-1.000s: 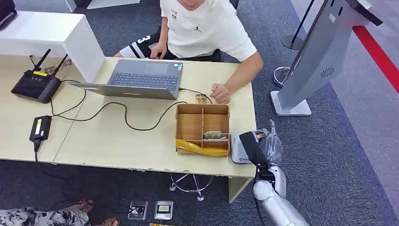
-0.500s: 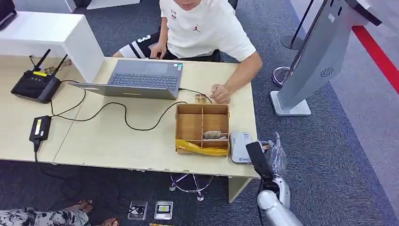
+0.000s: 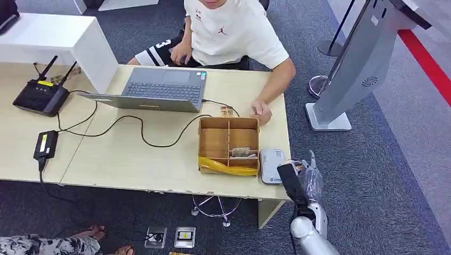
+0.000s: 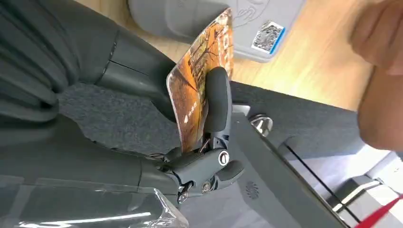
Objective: Pass the card to the sensor for recognition and then transmit it.
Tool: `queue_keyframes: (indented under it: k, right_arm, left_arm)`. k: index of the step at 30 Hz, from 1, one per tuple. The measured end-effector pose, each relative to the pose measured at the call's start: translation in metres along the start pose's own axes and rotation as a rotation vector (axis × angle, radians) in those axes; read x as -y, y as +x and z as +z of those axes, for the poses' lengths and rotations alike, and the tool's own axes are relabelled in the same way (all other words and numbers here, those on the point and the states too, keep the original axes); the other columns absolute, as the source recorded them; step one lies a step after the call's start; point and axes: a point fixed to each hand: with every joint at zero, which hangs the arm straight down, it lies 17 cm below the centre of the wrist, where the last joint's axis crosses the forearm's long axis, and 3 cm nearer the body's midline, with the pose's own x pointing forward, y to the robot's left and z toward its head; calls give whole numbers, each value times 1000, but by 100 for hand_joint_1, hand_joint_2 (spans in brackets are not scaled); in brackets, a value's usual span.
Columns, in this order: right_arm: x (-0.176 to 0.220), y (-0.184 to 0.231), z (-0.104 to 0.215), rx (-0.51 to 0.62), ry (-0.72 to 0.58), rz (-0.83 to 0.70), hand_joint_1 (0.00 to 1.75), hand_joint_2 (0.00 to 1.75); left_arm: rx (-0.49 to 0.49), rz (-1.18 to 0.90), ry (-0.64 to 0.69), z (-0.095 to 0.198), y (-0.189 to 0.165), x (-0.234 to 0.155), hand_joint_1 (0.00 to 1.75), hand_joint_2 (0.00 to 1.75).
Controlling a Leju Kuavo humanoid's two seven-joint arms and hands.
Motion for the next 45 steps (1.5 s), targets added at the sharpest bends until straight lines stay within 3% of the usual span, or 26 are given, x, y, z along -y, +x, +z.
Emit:
queue_keyframes:
  k: [6,20,24,28,33,39,45]
  right_arm:
    - [11,33,-4,103,-55,-66,175,175]
    - [114,214,-15,466,-330,-254,175,175]
    - [117,267,-26,536,-321,-202,175,175]
    - [97,320,-41,604,-254,-126,175,175]
    - [60,332,-64,567,-147,19,175,175]
    - [31,317,-92,496,-83,226,175,175]
    - [9,295,-105,428,-33,318,175,175]
  left_arm:
    - [-2,2,0,0,0,0,0,175]
    - [8,-12,-39,1,1,7,0,175]
    - [30,-29,-73,3,5,14,0,175]
    - [67,-52,-109,4,13,20,0,175]
    - [97,-66,-147,4,19,22,0,175]
    - [104,-83,-146,1,21,16,0,175]
    - [75,-82,-123,-3,17,8,0,175]
